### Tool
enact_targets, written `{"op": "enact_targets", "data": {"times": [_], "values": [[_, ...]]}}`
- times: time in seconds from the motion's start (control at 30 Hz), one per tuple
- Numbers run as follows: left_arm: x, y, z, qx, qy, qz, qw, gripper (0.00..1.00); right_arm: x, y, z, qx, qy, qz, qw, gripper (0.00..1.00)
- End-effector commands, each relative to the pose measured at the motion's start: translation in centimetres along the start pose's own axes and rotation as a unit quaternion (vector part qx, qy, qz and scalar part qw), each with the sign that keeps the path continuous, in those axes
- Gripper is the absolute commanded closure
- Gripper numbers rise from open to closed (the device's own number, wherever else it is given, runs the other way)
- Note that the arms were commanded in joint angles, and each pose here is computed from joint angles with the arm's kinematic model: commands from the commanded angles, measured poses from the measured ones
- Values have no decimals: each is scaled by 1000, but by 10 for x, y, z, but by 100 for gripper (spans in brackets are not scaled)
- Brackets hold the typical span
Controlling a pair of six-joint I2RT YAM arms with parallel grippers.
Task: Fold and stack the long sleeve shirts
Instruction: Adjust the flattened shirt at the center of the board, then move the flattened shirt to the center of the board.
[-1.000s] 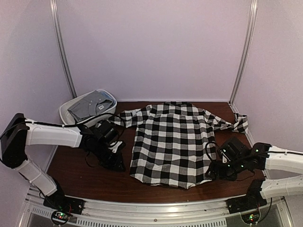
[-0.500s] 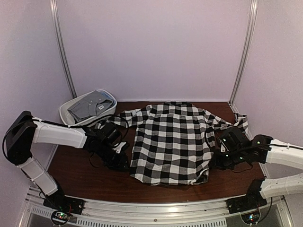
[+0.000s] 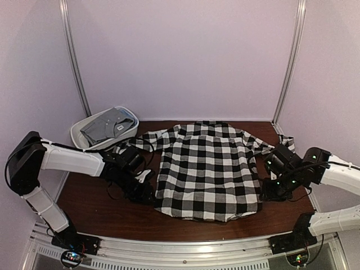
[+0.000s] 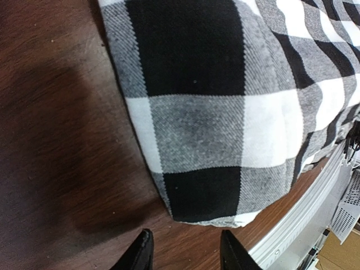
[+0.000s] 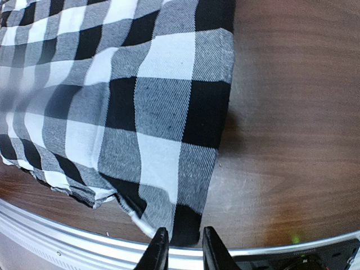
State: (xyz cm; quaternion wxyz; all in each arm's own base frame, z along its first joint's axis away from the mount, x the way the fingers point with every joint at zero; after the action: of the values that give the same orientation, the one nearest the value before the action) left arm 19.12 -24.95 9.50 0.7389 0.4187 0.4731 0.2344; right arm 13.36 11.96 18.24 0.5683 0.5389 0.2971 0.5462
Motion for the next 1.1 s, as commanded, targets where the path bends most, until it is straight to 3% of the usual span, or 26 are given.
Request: {"op": "enact_targets", "data": {"times": [0.0, 0.07, 0.13, 0.83, 0.9, 1.07], "values": [[-2, -5, 3, -4, -19, -18, 1000, 58, -6, 10, -1, 10, 10, -26, 1000, 63], [-2, -5, 2, -2, -21, -19, 1000, 56, -1, 14, 5, -1, 12, -22, 1000, 53], [-3, -5, 2, -2, -23, -21, 1000, 56, 10, 17, 11, -13, 17, -3, 1000, 49], [1, -20, 19, -2, -6, -2, 1000, 62, 75, -42, 44, -68, 42, 92, 992, 46], [-1, -23, 20, -1, -6, -3, 1000, 67, 75, -46, 43, -70, 44, 91, 992, 46], [-6, -18, 18, 3, 2, -4, 1000, 98, 75, -54, 43, -71, 46, 92, 992, 46]]}}
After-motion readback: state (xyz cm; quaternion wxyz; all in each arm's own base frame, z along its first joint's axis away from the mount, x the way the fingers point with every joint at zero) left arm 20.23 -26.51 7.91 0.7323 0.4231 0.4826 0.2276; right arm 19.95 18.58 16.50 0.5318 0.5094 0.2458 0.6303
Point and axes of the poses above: each gripper's point midway between its finger pads, its own y axis back along the fingers, its own x axis along the line the jaws close on, z = x × y, the point moved 7 cm from there along y, back along the fingers, and after that the axes turned 10 degrees about -y, right-handed, at the moved point
